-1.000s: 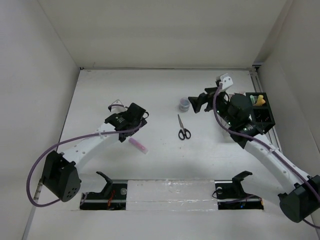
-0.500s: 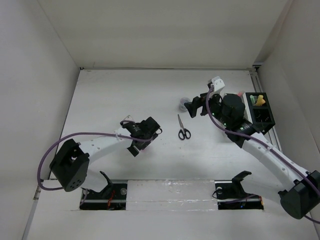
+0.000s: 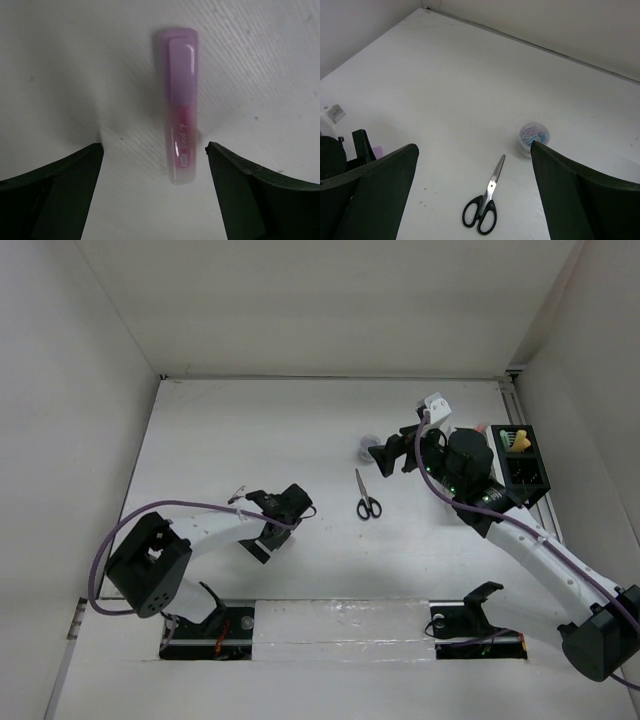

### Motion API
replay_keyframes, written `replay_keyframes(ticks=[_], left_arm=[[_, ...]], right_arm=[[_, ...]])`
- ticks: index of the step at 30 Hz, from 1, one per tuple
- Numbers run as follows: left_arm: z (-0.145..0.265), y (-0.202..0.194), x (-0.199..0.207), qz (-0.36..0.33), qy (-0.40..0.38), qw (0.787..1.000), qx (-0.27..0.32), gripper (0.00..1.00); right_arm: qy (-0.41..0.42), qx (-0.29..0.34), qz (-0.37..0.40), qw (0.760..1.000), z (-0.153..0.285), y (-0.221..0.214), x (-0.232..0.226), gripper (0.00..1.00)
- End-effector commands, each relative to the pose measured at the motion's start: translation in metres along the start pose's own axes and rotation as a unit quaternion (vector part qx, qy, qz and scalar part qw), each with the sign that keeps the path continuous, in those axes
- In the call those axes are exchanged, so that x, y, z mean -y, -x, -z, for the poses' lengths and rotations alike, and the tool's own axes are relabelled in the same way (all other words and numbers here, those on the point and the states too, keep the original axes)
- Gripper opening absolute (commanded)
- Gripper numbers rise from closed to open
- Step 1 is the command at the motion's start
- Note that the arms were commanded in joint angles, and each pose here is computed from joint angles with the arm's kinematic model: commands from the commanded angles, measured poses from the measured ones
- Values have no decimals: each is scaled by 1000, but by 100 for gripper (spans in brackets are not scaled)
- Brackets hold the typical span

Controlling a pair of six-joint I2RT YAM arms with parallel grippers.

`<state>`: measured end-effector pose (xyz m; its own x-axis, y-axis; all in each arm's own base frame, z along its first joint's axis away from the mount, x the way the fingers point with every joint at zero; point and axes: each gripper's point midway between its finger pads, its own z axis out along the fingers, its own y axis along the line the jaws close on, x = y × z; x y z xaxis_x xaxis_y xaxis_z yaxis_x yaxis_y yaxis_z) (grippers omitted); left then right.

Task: Sort the stationery into containers
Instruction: Pick up the stationery from the center of the board.

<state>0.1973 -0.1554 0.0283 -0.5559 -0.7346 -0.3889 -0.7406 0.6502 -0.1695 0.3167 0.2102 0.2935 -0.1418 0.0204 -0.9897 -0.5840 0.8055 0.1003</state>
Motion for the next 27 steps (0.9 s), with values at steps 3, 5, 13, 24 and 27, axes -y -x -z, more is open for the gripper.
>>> replay_keyframes(ticks=[3,5,13,24,27], left_arm=[[-22,12,-8,16,41,998,42,79],[-24,9,-7,15,45,998,37,75],[-34,-5,-12,-23,99,995,17,49],[-35,-26,-6,-61,63,996,-17,0],[-2,-19,38,-128,-13,991,24,0]], right_arm=[[14,30,9,999,2,22,-7,100],[14,30,9,999,2,22,-7,100],[10,39,6,999,7,28,-7,100],[12,38,1,999,4,25,-1,100],[-10,36,-29,999,3,21,20,100]])
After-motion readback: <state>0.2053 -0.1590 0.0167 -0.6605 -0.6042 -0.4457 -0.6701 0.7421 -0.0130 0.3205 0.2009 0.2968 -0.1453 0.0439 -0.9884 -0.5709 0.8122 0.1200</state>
